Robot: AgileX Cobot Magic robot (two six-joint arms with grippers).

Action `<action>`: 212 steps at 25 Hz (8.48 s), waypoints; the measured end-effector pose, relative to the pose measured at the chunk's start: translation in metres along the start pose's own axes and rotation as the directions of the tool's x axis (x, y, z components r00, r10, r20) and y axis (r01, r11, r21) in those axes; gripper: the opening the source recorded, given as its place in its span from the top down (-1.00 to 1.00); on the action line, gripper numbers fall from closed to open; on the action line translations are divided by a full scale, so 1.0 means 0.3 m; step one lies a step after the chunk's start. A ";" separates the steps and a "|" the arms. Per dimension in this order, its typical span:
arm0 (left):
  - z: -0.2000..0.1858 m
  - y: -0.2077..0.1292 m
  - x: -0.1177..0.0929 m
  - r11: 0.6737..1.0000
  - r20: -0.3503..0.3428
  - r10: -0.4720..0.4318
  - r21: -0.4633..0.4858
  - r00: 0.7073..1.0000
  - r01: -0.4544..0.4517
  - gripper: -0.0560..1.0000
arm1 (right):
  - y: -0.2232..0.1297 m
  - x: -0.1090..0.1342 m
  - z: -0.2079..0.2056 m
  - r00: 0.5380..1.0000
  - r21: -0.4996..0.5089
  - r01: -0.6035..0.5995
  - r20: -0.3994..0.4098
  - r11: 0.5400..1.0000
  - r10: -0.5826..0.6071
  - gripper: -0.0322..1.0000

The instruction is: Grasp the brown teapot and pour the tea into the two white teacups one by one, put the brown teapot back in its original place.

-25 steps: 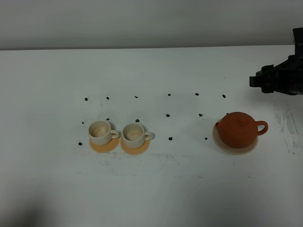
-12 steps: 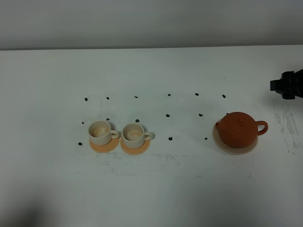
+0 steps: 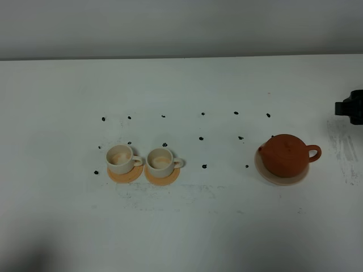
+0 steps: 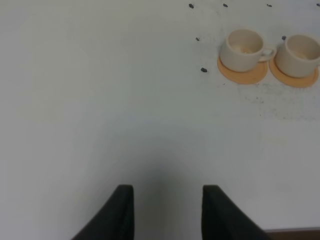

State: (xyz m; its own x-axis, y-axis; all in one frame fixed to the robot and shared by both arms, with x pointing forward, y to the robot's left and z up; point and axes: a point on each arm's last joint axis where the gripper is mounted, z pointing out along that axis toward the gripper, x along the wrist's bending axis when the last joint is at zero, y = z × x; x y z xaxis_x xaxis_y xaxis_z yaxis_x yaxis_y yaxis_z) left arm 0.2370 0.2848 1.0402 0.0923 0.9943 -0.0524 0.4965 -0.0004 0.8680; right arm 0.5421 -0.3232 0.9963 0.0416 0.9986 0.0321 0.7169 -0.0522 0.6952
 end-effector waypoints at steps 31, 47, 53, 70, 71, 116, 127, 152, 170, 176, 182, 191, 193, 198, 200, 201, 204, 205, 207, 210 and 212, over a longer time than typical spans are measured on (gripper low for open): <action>0.000 0.000 0.000 1.000 0.000 0.000 0.000 1.000 0.000 0.30 | -0.095 0.059 0.197 0.999 0.134 -0.040 -0.017 0.990 0.042 -0.14; 0.000 0.000 0.000 1.000 0.000 0.000 0.000 1.000 0.000 0.30 | -0.124 0.064 0.214 0.998 0.202 -0.058 -0.025 0.978 0.065 -0.14; 0.000 0.000 0.000 1.000 0.000 0.000 0.000 1.000 0.000 0.30 | -0.128 0.065 0.215 0.998 0.213 -0.054 -0.028 0.976 0.061 -0.14; 0.000 0.000 0.000 1.000 0.000 0.000 0.000 1.000 0.000 0.30 | -0.136 0.071 0.199 0.998 0.262 -0.031 -0.049 0.965 0.046 -0.14; 0.000 0.000 0.000 1.000 0.000 0.000 0.000 1.000 0.000 0.30 | -0.136 0.072 0.197 0.998 0.264 -0.031 -0.050 0.964 0.046 -0.14; 0.000 0.000 0.000 1.000 0.000 0.000 0.000 1.000 0.000 0.30 | -0.150 -0.004 0.201 1.000 0.271 -0.022 -0.003 0.962 0.023 -0.14; 0.000 0.000 0.000 1.000 0.000 0.000 0.000 1.000 0.000 0.30 | -0.162 0.022 0.198 0.999 0.309 0.016 -0.033 0.951 -0.006 -0.14; 0.000 0.000 0.000 1.000 0.000 0.000 0.000 1.000 0.000 0.30 | -0.186 0.032 0.187 0.997 0.398 0.060 -0.074 0.916 -0.034 -0.14; 0.000 0.000 0.000 1.000 0.000 0.000 0.000 1.000 0.000 0.30 | -0.170 0.062 0.172 0.988 0.461 0.106 -0.149 0.881 -0.041 -0.14; 0.000 0.000 0.000 1.000 0.000 0.000 0.000 1.000 0.000 0.30 | -0.171 0.068 0.170 0.985 0.462 0.117 -0.170 0.879 -0.042 -0.14; 0.000 0.000 0.000 1.000 0.000 0.000 0.000 1.000 0.000 0.30 | -0.175 0.076 0.167 0.981 0.475 0.115 -0.194 0.872 -0.024 -0.14; 0.000 0.000 0.000 1.000 0.000 0.000 0.000 1.000 0.000 0.30 | -0.175 0.085 0.164 0.975 0.477 0.106 -0.223 0.872 0.003 -0.14; 0.000 0.000 0.000 1.000 0.000 0.000 0.000 1.000 0.000 0.30 | -0.175 0.085 0.164 0.975 0.477 0.106 -0.223 0.872 0.003 -0.14; 0.000 0.000 0.000 1.000 0.000 0.000 0.000 1.000 0.000 0.30 | -0.175 0.085 0.164 0.975 0.477 0.106 -0.223 0.872 0.003 -0.14; 0.000 0.000 0.000 1.000 0.000 0.000 0.000 1.000 0.000 0.30 | -0.175 0.085 0.164 0.975 0.477 0.106 -0.223 0.872 0.003 -0.14; 0.000 0.000 0.000 1.000 0.000 0.000 0.000 1.000 0.000 0.30 | -0.175 0.085 0.164 0.975 0.477 0.106 -0.223 0.872 0.003 -0.14; 0.000 0.000 0.000 1.000 0.000 0.000 0.000 1.000 0.000 0.30 | -0.174 0.083 0.165 0.975 0.476 0.112 -0.222 0.872 -0.004 -0.14; 0.000 0.000 0.000 1.000 0.000 0.000 0.000 1.000 0.000 0.30 | -0.174 0.082 0.165 0.975 0.474 0.115 -0.221 0.873 -0.009 -0.14; 0.000 0.000 0.000 1.000 0.000 0.000 0.000 1.000 0.000 0.30 | -0.173 0.080 0.166 0.976 0.469 0.118 -0.217 0.876 -0.015 -0.14; 0.000 0.000 0.000 1.000 0.000 0.000 0.000 1.000 0.000 0.30 | -0.171 0.069 0.167 0.978 0.464 0.108 -0.208 0.879 -0.010 -0.14; 0.000 0.000 0.000 1.000 0.000 0.000 0.000 1.000 0.000 0.30 | -0.170 0.067 0.168 0.979 0.459 0.111 -0.205 0.881 -0.017 -0.14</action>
State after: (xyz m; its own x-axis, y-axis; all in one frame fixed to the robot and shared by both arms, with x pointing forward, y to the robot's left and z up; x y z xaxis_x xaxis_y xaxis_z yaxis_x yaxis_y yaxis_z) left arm 0.2370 0.2848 1.0402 0.0923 0.9943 -0.0524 0.4965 -0.0004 0.8680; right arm 0.5416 -0.3008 0.9254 -0.1138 0.9794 0.1667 0.9561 0.0624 0.2863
